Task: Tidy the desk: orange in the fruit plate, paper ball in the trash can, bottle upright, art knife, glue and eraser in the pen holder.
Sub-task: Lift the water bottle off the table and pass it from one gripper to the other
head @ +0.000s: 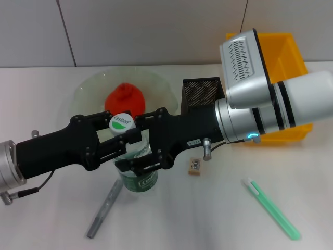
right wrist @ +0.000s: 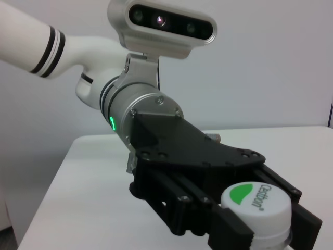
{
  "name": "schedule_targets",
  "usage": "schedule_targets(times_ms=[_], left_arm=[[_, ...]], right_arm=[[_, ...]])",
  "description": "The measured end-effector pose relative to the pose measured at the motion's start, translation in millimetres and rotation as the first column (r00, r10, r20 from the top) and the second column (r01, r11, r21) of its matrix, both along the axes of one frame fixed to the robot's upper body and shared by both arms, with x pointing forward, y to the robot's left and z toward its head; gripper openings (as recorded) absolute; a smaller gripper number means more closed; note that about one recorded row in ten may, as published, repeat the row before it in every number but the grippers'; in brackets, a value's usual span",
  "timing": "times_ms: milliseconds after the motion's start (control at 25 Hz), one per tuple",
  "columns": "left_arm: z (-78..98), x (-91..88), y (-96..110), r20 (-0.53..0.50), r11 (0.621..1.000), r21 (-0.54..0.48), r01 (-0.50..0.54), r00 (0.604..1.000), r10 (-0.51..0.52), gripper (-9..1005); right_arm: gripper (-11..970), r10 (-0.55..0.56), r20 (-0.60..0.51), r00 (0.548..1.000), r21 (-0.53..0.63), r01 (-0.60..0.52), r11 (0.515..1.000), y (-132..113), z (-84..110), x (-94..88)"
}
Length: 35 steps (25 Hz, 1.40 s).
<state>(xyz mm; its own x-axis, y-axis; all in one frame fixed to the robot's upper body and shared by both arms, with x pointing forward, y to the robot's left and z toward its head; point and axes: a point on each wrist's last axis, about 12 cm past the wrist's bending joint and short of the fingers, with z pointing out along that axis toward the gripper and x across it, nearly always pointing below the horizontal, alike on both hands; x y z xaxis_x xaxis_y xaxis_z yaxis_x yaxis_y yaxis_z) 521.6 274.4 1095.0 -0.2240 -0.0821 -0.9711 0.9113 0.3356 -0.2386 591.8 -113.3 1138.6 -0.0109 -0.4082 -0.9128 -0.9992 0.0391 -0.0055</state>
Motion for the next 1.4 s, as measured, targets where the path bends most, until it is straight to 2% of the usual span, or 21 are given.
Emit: schedule_targets(times_ms=[480, 1400], left_arm=[[2.0, 1.4, 0.9, 0.001, 1.0, -0.005, -0.004, 1.0, 0.004, 467], [2.6, 2.9, 0.9, -0.001, 1.0, 0.002, -0.007, 1.0, 0.007, 467]], right_arm=[[727, -0.035, -0.047, 0.998, 0.044, 0.037, 0.998, -5.1, 3.1, -0.2], [695, -0.048, -0.064, 0.997, 0.042, 0.051, 0.998, -4.5, 2.0, -1.2]])
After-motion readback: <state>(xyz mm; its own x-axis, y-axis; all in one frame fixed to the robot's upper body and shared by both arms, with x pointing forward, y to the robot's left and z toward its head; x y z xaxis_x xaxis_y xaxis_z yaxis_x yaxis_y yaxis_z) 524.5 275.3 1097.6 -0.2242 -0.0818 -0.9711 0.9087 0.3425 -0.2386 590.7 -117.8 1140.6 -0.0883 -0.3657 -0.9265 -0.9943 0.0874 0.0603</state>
